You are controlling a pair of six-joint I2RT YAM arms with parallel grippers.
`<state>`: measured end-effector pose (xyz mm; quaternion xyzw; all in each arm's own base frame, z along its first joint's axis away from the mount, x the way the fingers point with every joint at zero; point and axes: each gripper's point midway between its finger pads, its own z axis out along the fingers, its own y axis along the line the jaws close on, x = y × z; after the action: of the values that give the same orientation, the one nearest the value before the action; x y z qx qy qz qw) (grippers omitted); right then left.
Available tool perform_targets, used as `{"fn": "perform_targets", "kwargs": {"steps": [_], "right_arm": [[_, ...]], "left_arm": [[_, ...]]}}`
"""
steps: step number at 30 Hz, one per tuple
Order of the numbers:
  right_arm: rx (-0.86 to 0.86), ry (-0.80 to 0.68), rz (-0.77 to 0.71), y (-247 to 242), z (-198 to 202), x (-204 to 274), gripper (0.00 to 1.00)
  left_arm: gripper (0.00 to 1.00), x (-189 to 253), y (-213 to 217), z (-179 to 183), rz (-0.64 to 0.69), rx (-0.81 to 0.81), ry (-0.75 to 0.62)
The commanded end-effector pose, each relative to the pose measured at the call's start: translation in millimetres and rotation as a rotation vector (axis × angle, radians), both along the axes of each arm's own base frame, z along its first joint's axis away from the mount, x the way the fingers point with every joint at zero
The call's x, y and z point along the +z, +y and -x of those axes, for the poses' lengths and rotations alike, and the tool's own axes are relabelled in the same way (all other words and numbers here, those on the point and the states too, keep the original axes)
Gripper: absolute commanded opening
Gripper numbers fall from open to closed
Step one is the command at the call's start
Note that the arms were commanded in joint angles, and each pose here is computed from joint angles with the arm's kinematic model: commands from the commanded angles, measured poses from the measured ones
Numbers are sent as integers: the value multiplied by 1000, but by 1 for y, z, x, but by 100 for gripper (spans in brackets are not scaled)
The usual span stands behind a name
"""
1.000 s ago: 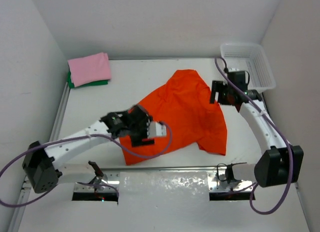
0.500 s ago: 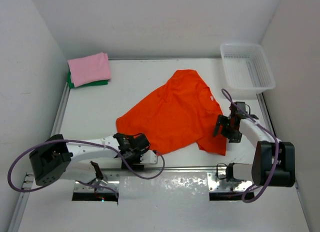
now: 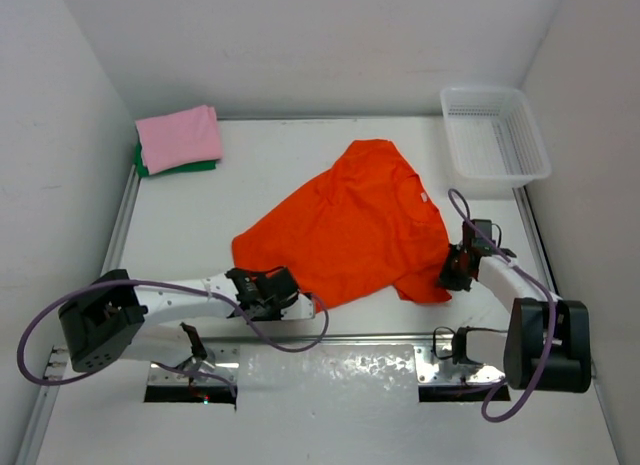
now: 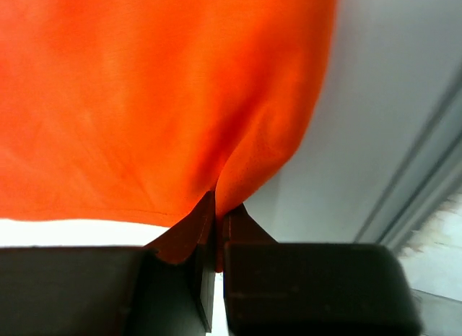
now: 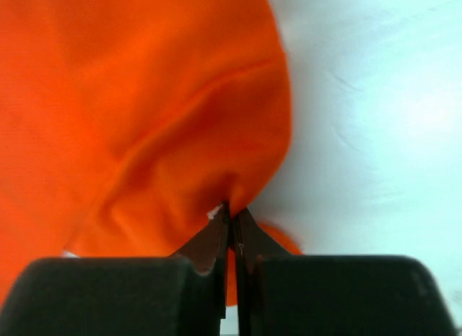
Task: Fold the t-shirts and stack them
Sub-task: Flatten out the tshirt
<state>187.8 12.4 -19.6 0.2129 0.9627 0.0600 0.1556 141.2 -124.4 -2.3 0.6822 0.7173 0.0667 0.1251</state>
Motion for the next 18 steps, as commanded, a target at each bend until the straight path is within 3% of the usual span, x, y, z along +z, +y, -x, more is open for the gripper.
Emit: {"fn": "perform_targets", "kwargs": {"steps": [1, 5, 7, 8, 11, 12, 13, 14, 15, 16, 17, 18], "right_arm": [[-36, 70, -66, 13, 21, -24, 0], [-15, -46, -119, 21, -21, 0, 0], [-14, -162, -158, 24, -74, 28, 0], [11, -284, -185, 27, -124, 68, 0], [46, -351, -216, 29, -206, 108, 0], [79, -517, -202, 28, -266, 179, 0], [82, -510, -198, 26, -296, 177, 0], [104, -709, -174, 22, -346, 264, 0], [101, -721, -168, 20, -360, 284, 0], [96, -705, -167, 17, -387, 273, 0], [91, -868, -157, 14, -405, 351, 0], [86, -933, -166, 13, -414, 374, 0]], "left_arm": [[0, 12, 0, -26, 25, 93, -100], [0, 46, 29, -91, 76, 291, -200], [0, 84, 27, -137, 131, 341, -329], [0, 94, 32, -162, 135, 365, -378], [0, 159, 20, -250, 238, 435, -542], [0, 181, 16, -276, 278, 456, -599], [0, 244, 20, -317, 363, 504, -741], [0, 249, 19, -349, 385, 536, -781], [0, 319, 18, -378, 481, 558, -921], [0, 321, 29, -406, 489, 606, -944], [0, 345, 36, -422, 525, 635, -1001], [0, 422, 44, -432, 632, 651, -1150]]}}
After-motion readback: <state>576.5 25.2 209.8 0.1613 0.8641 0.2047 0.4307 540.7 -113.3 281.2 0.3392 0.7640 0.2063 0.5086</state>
